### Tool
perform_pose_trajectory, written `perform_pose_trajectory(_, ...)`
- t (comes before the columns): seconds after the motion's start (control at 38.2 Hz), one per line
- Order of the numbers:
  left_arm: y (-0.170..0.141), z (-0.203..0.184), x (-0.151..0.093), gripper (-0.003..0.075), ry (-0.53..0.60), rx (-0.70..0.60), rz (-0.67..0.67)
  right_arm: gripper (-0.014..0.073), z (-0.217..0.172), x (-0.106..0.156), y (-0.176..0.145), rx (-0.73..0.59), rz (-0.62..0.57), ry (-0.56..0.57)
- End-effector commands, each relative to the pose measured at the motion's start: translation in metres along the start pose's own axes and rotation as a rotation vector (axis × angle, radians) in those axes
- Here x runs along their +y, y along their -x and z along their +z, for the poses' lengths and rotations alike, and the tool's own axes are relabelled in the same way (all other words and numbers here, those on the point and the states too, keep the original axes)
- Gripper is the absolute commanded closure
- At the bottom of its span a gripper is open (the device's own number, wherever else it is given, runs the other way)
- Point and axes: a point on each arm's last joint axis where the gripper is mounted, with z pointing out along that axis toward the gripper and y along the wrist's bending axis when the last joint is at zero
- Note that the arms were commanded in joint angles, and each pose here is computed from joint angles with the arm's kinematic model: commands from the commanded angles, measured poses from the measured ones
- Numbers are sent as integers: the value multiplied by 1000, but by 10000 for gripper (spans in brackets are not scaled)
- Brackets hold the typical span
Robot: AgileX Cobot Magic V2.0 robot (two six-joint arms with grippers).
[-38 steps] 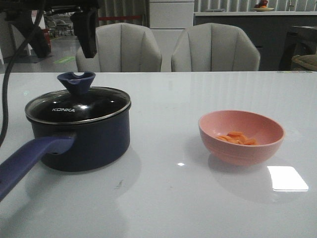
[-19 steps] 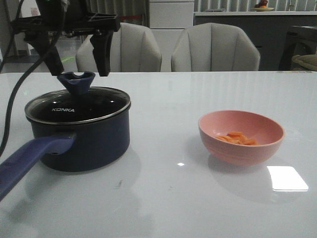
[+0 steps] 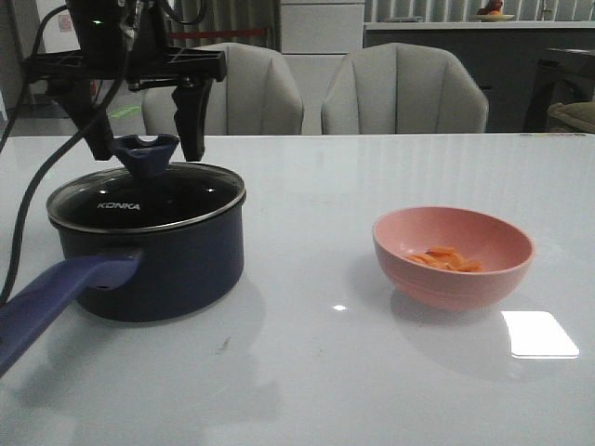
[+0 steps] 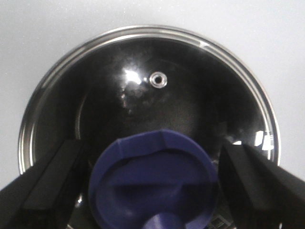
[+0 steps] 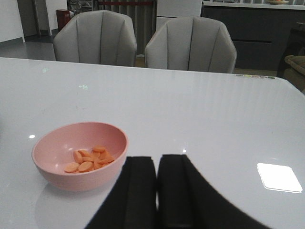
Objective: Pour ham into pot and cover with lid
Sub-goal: 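Lower the left gripper onto the purple knob of the glass lid, then grasp the lid knob with the left gripper and lift the lid off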
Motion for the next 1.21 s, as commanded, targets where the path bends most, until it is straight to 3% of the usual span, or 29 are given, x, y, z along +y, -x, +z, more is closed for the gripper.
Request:
perform_pose_trajectory(0.0,3,-27,-2,136,-24,-72,-7,426,-2,1,10,-101,-24,7)
perform_pose_trajectory(0.08,2,-26,-2,154,-19,-61,-7,426,-2,1,10,-101,-24,7)
perform_pose_trajectory(0.26,2,-22,-2,298,-13,-45,-6,426,-2,1,10,-101,-24,7)
perform_pose_trajectory(0.37,2,-22,-2,342,-13,-45,-6,426,-2,1,10,-101,-24,7)
perform_pose_trajectory(0.73,2,-25,-2,347,-17,-50,-7,426,-2,1,10,-101,-24,7)
perform_pose_trajectory(1.18,11,-67,-4,348,-48,-129,-3,426,-2,1,10,-101,-24,7)
